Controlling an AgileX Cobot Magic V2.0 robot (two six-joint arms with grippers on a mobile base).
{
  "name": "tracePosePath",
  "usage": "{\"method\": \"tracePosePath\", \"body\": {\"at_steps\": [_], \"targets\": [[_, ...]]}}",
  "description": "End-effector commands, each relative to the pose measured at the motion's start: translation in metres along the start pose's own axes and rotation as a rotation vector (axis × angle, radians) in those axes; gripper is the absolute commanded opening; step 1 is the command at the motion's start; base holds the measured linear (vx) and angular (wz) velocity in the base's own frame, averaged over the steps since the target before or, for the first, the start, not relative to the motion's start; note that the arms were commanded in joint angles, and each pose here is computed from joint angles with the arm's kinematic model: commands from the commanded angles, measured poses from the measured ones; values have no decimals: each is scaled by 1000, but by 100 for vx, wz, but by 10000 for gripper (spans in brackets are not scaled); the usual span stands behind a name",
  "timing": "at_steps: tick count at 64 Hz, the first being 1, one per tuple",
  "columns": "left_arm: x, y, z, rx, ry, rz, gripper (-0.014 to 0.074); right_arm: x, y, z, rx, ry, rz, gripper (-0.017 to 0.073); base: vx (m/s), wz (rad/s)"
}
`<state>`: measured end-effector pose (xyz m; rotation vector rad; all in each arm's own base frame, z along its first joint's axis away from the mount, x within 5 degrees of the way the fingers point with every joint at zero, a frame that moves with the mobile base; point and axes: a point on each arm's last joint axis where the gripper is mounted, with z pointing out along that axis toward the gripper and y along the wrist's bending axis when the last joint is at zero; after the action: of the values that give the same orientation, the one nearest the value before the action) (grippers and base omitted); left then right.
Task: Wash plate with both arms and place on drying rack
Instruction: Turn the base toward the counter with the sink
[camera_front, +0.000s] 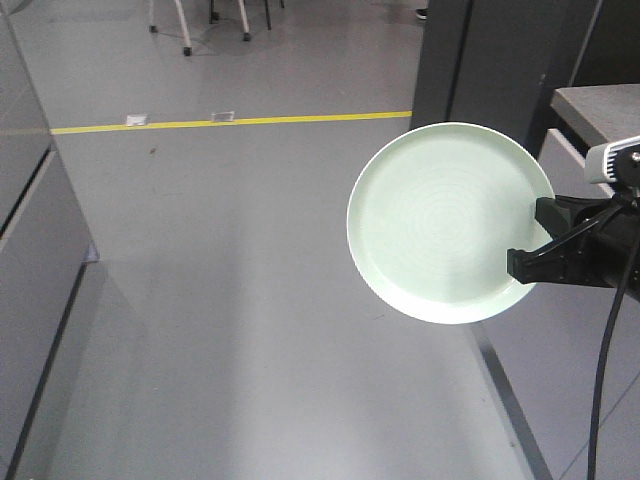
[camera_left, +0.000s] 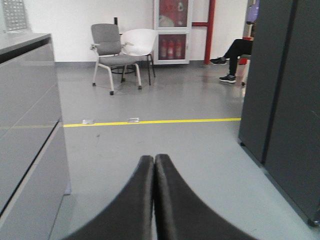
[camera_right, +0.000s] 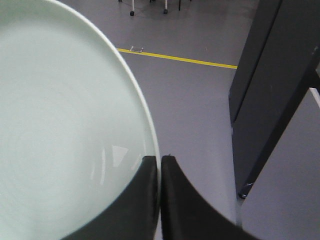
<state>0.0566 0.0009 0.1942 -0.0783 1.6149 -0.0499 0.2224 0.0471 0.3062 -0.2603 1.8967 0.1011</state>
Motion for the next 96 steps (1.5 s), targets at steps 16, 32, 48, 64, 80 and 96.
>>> {"method": "tracePosePath", "body": {"at_steps": [16, 32, 48, 64, 80, 96], "targets": [[-2, 0, -1, 10, -69, -11, -6, -19, -3, -7, 20, -126, 1, -10, 9, -33], [-2, 0, -1, 10, -69, -11, -6, -19, -3, -7, 20, -126, 1, -10, 11, -41], [-2, 0, -1, 10, -69, -11, -6, -19, -3, -7, 20, -126, 1, -10, 11, -44], [-2, 0, -1, 10, -69, -11, -6, -19, -3, -7, 20, -126, 1, -10, 11, -43], [-2, 0, -1, 10, -69, -11, -6, -19, -3, -7, 20, -126, 1, -10, 9, -37], [-2, 0, -1, 10, -69, -11, -6, -19, -3, -7, 20, -126, 1, -10, 8, -32]]}}
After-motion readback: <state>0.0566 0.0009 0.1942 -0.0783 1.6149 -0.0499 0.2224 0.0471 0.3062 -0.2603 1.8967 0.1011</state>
